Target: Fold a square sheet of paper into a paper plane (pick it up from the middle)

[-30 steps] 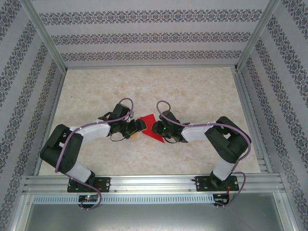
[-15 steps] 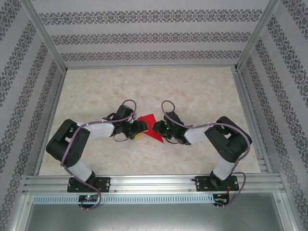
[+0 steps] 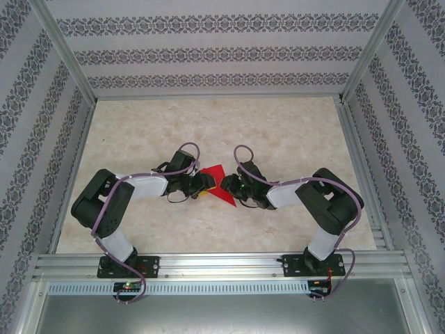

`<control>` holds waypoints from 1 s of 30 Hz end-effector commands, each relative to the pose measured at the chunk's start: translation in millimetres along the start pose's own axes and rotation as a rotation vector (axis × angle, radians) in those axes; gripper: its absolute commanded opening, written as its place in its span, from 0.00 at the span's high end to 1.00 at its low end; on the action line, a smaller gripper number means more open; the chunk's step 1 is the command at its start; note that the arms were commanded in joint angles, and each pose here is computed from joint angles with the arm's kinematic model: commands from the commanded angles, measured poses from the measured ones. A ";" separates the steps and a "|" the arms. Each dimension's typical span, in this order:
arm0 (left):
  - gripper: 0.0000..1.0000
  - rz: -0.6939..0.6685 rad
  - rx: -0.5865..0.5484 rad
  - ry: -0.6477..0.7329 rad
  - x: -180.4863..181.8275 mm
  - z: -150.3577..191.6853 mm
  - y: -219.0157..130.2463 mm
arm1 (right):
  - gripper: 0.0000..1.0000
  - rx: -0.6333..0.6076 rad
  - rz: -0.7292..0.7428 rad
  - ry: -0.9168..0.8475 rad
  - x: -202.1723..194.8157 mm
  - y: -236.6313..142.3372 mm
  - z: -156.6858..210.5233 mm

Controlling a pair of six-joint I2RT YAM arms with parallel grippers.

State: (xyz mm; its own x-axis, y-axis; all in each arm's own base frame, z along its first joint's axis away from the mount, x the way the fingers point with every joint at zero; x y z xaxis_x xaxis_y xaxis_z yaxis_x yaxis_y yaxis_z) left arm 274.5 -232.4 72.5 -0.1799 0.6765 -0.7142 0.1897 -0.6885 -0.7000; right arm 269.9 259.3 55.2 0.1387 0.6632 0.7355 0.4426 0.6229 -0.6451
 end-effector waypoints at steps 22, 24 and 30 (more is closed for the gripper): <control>0.96 0.044 0.002 0.004 -23.4 -5.2 5.7 | 0.40 -0.163 0.121 -0.723 18.1 -66.5 7.9; 0.97 0.040 0.005 0.000 -25.3 -5.3 5.0 | 0.44 -0.201 0.151 -0.807 15.8 -70.8 12.5; 0.97 0.027 0.007 -0.013 -30.5 -5.9 0.8 | 0.44 -0.243 0.189 -1.025 13.2 -67.9 21.6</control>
State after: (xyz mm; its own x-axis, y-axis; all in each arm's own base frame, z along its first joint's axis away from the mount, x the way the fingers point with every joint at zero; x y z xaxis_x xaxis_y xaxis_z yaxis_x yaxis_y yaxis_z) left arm 287.7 -246.4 86.9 -0.1770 0.6518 -0.7374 0.2044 -0.7086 -0.6754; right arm 216.2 239.0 102.9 -0.4965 0.8438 0.2037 0.6024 0.5040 -0.6190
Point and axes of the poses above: each hand's point on the last joint's axis, 136 mm out from that joint toward the fingers, its own y axis out along the fingers, its own x axis along the line the jaws close on, z = x × y, the point moved 5 cm from there along -y, back along the fingers, and after that the axes turned 2 degrees about y, right-handed, at the moved point
